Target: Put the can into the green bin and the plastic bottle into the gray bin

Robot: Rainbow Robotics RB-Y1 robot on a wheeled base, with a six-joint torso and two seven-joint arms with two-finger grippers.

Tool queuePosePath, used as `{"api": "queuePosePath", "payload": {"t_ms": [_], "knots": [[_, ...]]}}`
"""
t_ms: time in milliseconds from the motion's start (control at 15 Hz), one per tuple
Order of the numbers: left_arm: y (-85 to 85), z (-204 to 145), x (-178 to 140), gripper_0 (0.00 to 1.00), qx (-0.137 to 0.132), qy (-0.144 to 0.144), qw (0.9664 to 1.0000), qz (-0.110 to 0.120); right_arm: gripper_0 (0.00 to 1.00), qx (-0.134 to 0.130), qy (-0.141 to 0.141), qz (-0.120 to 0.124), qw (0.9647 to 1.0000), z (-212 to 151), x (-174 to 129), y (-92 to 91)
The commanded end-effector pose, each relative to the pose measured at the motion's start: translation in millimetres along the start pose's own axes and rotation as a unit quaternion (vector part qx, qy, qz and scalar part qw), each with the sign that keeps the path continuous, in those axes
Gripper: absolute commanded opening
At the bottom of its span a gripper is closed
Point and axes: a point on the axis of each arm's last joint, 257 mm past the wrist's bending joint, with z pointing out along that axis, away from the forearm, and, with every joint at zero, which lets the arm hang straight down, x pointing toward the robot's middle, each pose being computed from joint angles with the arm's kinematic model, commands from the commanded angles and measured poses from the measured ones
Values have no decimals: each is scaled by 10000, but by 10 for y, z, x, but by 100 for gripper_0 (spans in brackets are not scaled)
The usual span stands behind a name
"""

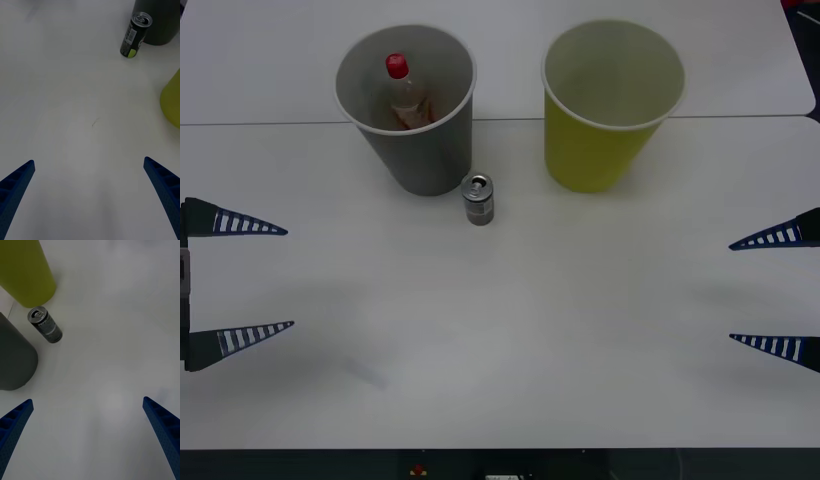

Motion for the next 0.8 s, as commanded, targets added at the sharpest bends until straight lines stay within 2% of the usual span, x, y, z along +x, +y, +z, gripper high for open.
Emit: {"api": "queuePosePath", "payload": {"t_ms": [67,133,267,333,400,467,533,800], "knots": [[72,81,13,100,-333,-183,9980,-506,100,0,0,0,10000,0,0,0],[92,123,5,100,-435,-265,9963,-693,100,0,0,0,10000,0,0,0],[95,197,47,100,-595,-430,9900,-1204,100,0,0,0,10000,0,0,0],[70,251,88,100,-656,-553,9837,-1577,100,0,0,0,10000,0,0,0],[44,317,123,100,-701,-673,9761,-1946,100,0,0,0,10000,0,0,0],[38,374,140,100,-754,-725,9712,-2140,100,0,0,0,10000,0,0,0],[20,454,160,100,-837,-774,9649,-2366,100,0,0,0,10000,0,0,0],[-14,667,189,100,-1104,-970,9365,-3185,100,0,0,0,10000,0,0,0]]}}
